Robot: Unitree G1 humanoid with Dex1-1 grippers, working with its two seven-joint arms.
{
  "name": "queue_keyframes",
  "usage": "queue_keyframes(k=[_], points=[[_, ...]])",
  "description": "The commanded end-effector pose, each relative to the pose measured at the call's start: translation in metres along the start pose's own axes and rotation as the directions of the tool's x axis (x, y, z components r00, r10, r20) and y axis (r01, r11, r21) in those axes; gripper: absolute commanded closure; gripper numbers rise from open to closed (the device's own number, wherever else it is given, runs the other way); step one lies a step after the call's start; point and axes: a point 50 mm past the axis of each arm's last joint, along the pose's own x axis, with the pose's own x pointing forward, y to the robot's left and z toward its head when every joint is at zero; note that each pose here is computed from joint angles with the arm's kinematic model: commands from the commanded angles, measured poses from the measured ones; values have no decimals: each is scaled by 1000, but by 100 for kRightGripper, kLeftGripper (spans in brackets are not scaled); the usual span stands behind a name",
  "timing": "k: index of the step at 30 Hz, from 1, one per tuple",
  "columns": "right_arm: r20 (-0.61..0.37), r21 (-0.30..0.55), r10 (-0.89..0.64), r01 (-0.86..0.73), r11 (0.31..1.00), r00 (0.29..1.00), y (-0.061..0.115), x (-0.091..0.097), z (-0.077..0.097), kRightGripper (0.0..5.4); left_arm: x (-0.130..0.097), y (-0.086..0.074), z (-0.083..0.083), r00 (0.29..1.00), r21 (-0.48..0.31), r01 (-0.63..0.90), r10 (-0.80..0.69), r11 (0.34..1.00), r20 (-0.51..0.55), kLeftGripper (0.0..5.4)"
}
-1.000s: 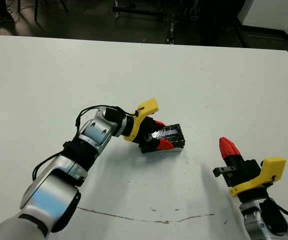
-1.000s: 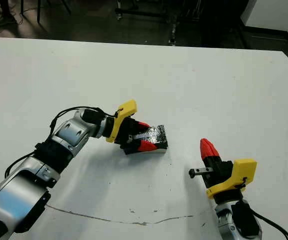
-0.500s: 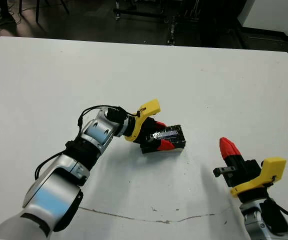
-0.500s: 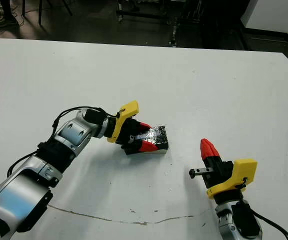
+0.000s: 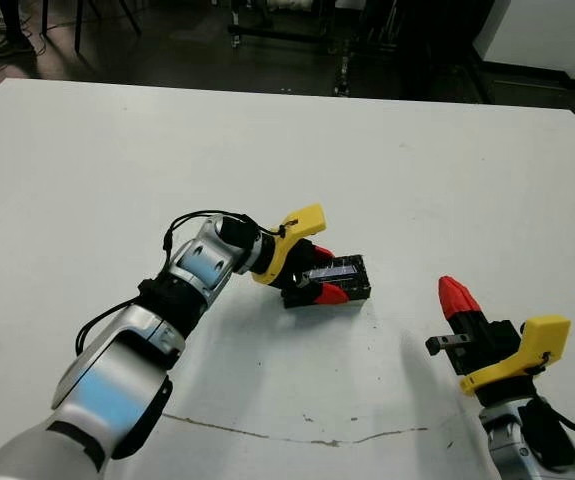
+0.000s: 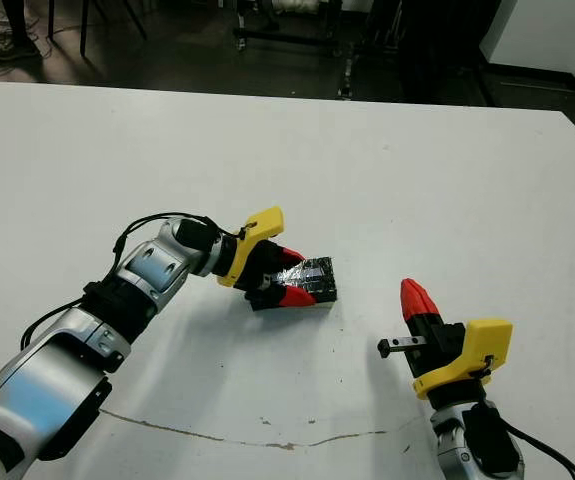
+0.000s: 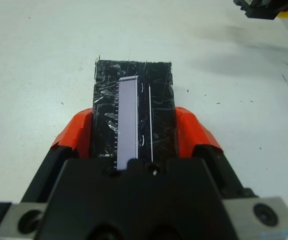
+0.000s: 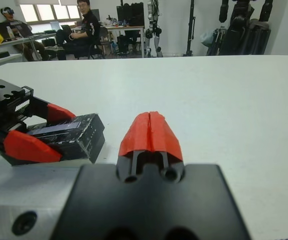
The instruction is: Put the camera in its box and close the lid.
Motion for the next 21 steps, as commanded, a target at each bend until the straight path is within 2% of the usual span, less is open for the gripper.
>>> queue_keyframes(k=[1, 3, 6, 9, 11, 13, 18, 21], points=[[4, -2, -9, 9, 1000, 1000, -3, -1, 1, 540, 33, -24, -39, 990, -85, 69, -79, 994, -115, 224], [1, 4, -10, 10, 1000, 1000, -3, -2, 1, 540, 35, -25, -41, 989, -96, 69, -81, 993, -128, 224], [1, 9, -15, 15, 1000, 1000, -2, -2, 1, 540, 38, -25, -45, 984, -161, 56, -83, 985, -160, 224], [3, -1, -11, 11, 1000, 1000, -2, -2, 1, 540, 40, -24, -44, 982, -84, 28, -43, 996, -183, 224], [-1, -4, -13, 13, 1000, 1000, -2, -2, 1, 540, 40, -24, -43, 981, 31, 16, -10, 999, -193, 186], [-5, -1, -14, 14, 1000, 1000, -1, -3, 1, 540, 40, -24, -41, 980, 106, 20, 1, 994, -198, 160], [-5, 4, -10, 10, 1000, 1000, -1, -3, 0, 540, 41, -23, -42, 979, 73, 28, -12, 997, -205, 88], [-7, -5, -9, 9, 1000, 1000, -1, -3, 0, 540, 40, -23, -43, 978, 87, 29, -10, 996, -206, 44]])
